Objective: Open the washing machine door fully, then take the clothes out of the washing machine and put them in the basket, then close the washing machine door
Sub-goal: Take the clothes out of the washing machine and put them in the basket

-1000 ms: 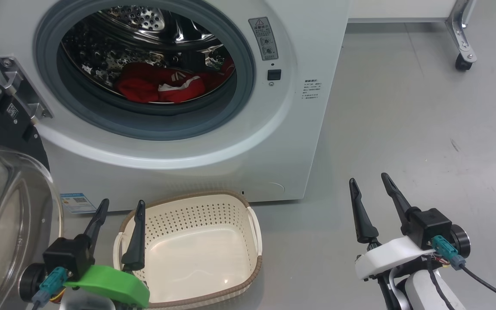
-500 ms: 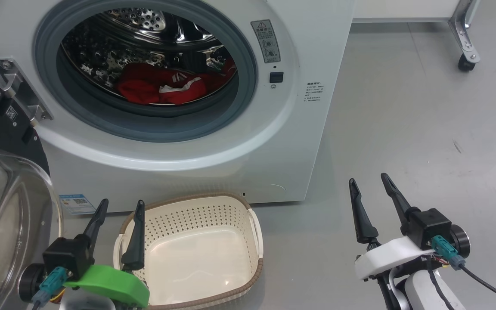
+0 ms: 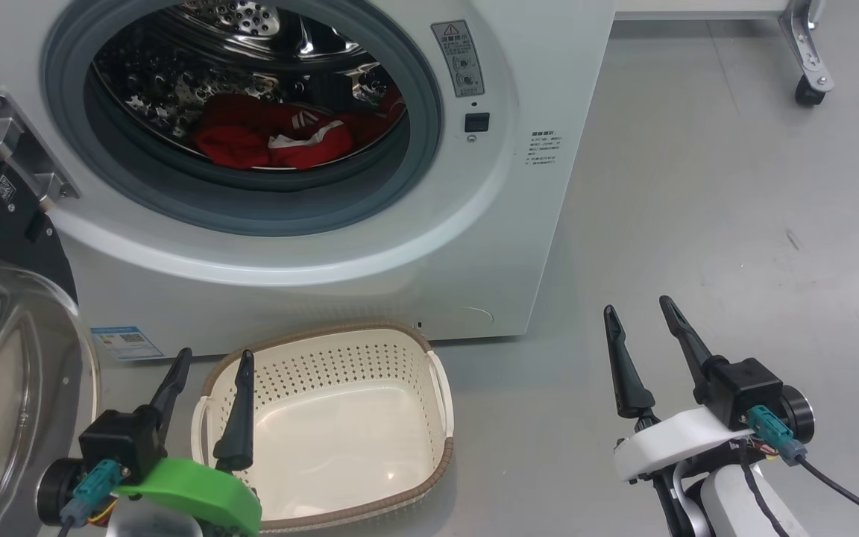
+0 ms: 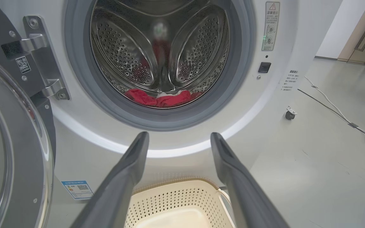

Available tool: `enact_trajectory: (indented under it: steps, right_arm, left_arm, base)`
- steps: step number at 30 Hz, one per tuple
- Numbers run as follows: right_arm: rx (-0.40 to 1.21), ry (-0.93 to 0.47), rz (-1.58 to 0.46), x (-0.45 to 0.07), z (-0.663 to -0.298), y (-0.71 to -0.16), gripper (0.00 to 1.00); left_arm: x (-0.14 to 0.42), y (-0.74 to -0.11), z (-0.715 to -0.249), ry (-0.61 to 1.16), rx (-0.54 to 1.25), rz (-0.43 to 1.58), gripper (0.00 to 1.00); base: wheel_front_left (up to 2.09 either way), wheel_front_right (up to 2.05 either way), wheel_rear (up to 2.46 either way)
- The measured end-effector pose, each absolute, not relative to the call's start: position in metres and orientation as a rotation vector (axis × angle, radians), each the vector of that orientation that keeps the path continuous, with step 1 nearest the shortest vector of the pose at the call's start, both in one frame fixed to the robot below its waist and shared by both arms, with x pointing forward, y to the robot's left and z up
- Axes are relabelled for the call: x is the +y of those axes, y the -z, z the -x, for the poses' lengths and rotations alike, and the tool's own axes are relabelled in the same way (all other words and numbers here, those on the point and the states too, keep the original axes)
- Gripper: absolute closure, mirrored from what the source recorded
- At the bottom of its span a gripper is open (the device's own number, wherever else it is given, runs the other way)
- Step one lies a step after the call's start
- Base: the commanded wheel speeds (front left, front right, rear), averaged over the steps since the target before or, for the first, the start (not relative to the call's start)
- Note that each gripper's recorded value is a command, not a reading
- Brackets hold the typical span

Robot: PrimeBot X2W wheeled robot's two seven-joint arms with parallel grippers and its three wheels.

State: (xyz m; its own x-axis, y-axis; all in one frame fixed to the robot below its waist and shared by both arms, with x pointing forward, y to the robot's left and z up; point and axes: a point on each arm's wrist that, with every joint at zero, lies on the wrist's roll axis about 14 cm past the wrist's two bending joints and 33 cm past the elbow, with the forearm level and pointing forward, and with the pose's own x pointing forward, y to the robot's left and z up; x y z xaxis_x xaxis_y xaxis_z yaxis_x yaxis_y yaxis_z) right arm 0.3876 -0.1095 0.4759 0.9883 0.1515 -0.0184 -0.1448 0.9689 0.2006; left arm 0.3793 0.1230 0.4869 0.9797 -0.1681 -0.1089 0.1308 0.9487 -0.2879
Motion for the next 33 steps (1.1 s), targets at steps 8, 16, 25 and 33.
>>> enact_trajectory:
  steps: [8,16,25,33]
  right_arm:
    - [0.033,-0.148,-0.203,-0.11,-0.398,-0.474,0.0]
    - [0.035,-0.156,-0.201,-0.106,-0.415,-0.47,0.0]
    - [0.051,-0.153,-0.204,-0.106,-0.436,-0.457,0.0]
    - [0.077,-0.142,-0.213,-0.108,-0.452,-0.44,0.0]
  left_arm:
    - [0.115,-0.466,-0.387,0.173,0.214,0.295,0.0]
    - [0.099,-0.437,-0.409,0.206,0.324,0.338,0.0]
    - [0.089,-0.408,-0.452,0.227,0.41,0.364,0.0]
    - [0.086,-0.389,-0.502,0.245,0.436,0.37,0.0]
  base:
    - [0.0,0.0,0.0]
    - [0.0,0.0,0.0]
    - [0.0,0.0,0.0]
    - [0.0,0.0,0.0]
